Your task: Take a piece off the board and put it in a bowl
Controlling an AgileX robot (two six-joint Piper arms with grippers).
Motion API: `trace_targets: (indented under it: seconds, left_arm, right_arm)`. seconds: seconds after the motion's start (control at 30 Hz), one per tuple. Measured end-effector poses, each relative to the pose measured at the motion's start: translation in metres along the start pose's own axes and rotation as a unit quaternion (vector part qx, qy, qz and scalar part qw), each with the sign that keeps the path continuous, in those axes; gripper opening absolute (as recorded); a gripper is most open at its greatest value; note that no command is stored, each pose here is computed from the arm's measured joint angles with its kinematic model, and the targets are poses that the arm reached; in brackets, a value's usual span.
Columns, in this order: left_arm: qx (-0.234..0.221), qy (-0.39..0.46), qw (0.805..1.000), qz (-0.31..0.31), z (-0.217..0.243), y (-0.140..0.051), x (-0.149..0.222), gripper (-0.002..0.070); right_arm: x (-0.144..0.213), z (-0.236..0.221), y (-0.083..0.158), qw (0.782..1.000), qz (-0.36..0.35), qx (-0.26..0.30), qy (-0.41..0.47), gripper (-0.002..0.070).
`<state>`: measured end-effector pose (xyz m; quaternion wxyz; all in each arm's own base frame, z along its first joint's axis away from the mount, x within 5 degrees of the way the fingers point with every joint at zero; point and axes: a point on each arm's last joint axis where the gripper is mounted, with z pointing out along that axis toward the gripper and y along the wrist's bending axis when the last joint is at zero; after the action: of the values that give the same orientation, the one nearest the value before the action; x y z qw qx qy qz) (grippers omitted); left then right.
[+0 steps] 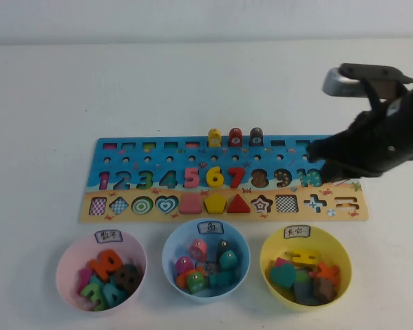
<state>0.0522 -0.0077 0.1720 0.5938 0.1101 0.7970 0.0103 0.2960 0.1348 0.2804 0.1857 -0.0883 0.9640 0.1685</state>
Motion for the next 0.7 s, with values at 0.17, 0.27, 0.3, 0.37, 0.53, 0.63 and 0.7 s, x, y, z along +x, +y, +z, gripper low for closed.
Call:
trace_targets:
  seconds: [0.17,0.27,0.3,0.37,0.53,0.63,0.7]
  left_arm:
    - [0.0,0.0,1.0,0.0,0.0,0.0,0.0,-0.0001]
    - [0.0,0.0,1.0,0.0,0.0,0.0,0.0,-0.0001]
    - [0.0,0.0,1.0,0.0,0.0,0.0,0.0,-0.0001]
    - [0.0,0.0,1.0,0.0,0.0,0.0,0.0,-0.0001]
    - [0.0,0.0,1.0,0.0,0.0,0.0,0.0,-0.0001]
    - [0.0,0.0,1.0,0.0,0.0,0.0,0.0,-0.0001]
    - [0.0,0.0,1.0,0.0,0.0,0.0,0.0,-0.0001]
  right_arm:
    - [-0.034,0.025,0.023,1.0,-0.023,-0.01,-0.001,-0.0012]
    - [-0.053,0.04,0.029,0.999,-0.03,-0.013,-0.007,0.0029]
    - [-0.06,0.045,0.03,0.999,-0.031,-0.013,-0.009,0.0055]
    - [-0.07,0.054,0.031,0.999,-0.033,-0.013,-0.013,0.0113]
    - [-0.094,0.078,0.034,0.999,-0.035,-0.014,-0.022,0.0251]
    - [-0.104,0.091,0.033,0.999,-0.031,-0.011,-0.026,0.0271]
    - [-0.11,0.1,0.032,0.999,-0.021,-0.004,-0.03,0.0276]
